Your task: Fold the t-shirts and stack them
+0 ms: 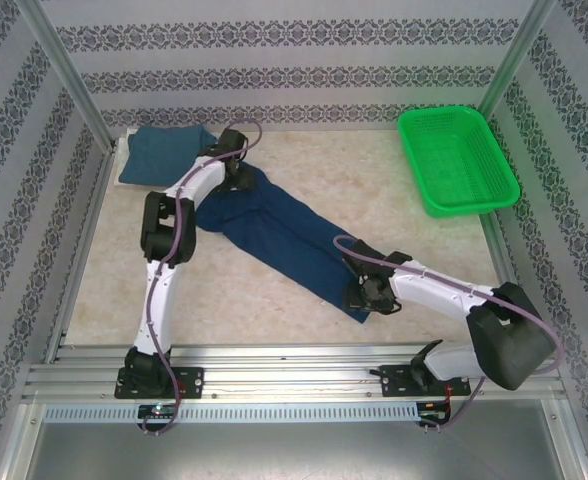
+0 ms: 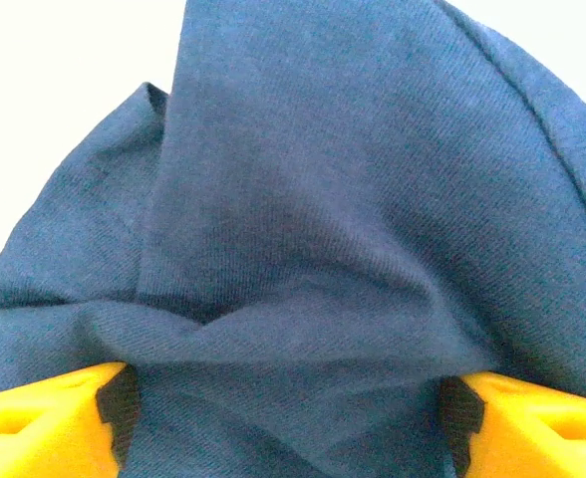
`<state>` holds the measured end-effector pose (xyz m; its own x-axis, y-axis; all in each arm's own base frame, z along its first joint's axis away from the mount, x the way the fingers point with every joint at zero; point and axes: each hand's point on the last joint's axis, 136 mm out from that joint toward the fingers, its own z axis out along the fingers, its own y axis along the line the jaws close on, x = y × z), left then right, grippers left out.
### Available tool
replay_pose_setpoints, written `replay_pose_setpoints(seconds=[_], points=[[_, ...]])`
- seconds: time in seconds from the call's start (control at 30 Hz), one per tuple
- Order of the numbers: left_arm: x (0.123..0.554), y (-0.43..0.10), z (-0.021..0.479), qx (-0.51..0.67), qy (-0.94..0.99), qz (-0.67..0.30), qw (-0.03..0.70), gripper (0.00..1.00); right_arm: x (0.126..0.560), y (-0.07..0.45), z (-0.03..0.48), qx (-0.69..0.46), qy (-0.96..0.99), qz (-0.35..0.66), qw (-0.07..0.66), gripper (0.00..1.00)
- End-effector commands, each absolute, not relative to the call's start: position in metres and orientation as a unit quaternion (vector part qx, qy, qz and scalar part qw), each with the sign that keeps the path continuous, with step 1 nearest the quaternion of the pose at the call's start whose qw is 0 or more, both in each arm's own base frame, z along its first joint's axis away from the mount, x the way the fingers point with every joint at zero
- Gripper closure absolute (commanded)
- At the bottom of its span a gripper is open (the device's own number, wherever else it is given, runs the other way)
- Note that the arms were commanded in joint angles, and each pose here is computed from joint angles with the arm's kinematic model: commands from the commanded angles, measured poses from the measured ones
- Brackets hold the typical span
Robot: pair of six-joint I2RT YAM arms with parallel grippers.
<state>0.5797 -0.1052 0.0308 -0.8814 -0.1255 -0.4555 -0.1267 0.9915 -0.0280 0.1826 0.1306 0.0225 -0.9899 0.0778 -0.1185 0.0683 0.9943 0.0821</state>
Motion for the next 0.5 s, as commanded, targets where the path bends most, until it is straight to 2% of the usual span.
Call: replay_pose_setpoints(seconds=[0.0, 0.17, 0.33, 0.47], points=[[0.571, -0.144, 0.022, -0.014, 0.98, -0.031, 0.195, 0.16, 0.178, 0.133, 0.045, 0.052, 0.995, 0.047, 0.077, 0.38], [0.587, -0.166, 0.078, -0.015, 0.962, -0.093, 0.257, 0.0, 0.193, 0.147, 0.111, 0.038, 0.982, 0.116, 0.144, 0.32], [0.587, -0.136, 0.173, -0.044, 0.932, -0.065, 0.353, 0.0, 0.226, 0.161, 0.171, -0.001, 0.962, 0.158, 0.225, 0.25], [0.561, -0.094, 0.213, -0.091, 0.93, -0.024, 0.355, 0.0, 0.266, 0.148, 0.161, -0.017, 0.967, 0.111, 0.231, 0.25]])
